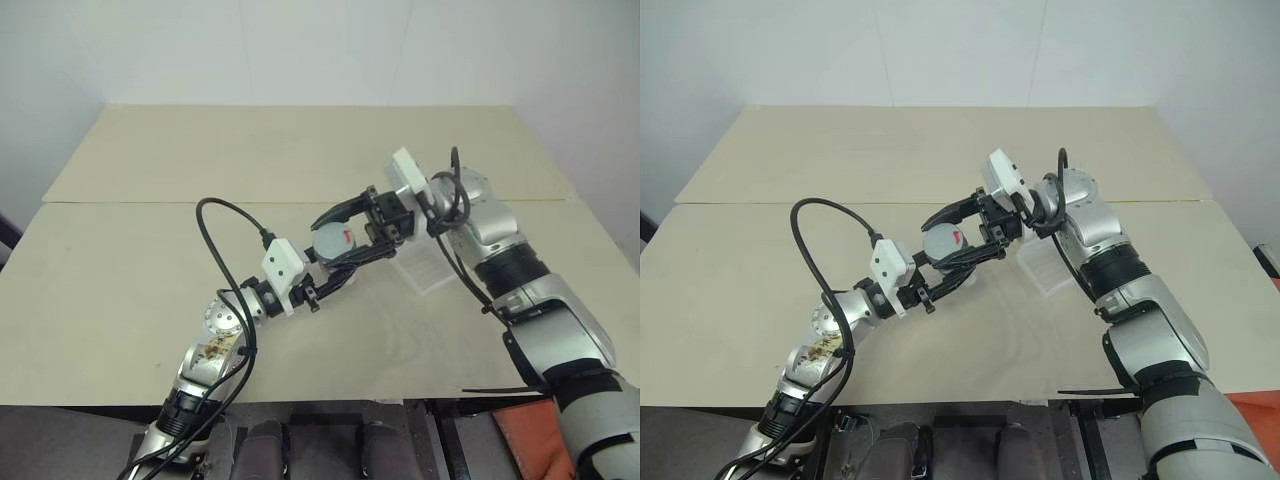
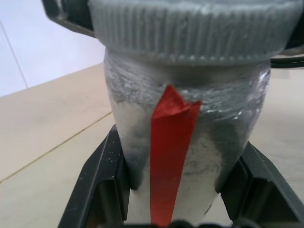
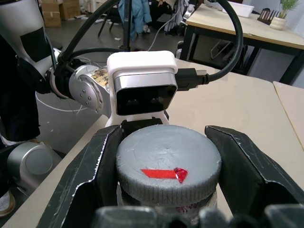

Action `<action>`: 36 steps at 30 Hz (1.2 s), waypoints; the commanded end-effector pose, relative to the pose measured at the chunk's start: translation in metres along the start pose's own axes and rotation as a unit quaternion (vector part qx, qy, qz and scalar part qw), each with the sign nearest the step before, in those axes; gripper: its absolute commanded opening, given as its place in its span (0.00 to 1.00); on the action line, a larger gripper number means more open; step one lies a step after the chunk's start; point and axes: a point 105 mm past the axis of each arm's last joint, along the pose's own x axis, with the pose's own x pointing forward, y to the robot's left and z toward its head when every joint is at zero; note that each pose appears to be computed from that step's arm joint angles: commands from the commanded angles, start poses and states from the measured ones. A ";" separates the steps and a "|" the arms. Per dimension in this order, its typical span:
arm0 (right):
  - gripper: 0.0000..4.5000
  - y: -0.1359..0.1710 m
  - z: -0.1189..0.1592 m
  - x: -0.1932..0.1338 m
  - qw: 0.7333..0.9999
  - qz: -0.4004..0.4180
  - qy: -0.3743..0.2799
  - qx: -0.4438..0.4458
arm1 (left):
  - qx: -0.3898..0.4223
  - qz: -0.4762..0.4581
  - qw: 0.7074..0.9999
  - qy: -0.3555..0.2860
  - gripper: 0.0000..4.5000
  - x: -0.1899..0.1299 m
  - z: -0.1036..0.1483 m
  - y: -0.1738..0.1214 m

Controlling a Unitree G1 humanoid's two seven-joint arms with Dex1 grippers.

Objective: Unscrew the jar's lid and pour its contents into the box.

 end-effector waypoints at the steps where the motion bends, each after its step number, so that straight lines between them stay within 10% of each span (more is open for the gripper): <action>1: 0.62 0.001 0.008 -0.002 0.999 0.020 -0.008 -0.025 | 0.012 -0.008 1.000 -0.024 0.48 0.003 0.014 -0.004; 27: 0.62 -0.007 0.002 -0.027 0.999 -0.044 -0.021 -0.013 | 0.018 -0.018 1.000 -0.017 0.48 0.001 0.013 -0.004; 32: 0.96 -0.008 0.010 -0.026 0.997 -0.049 -0.043 -0.034 | 0.015 -0.018 1.000 -0.018 0.48 0.002 0.011 -0.006; 36: 0.99 -0.011 0.023 -0.031 0.993 -0.071 -0.069 -0.067 | 0.012 -0.013 1.000 -0.018 0.48 0.002 0.009 -0.005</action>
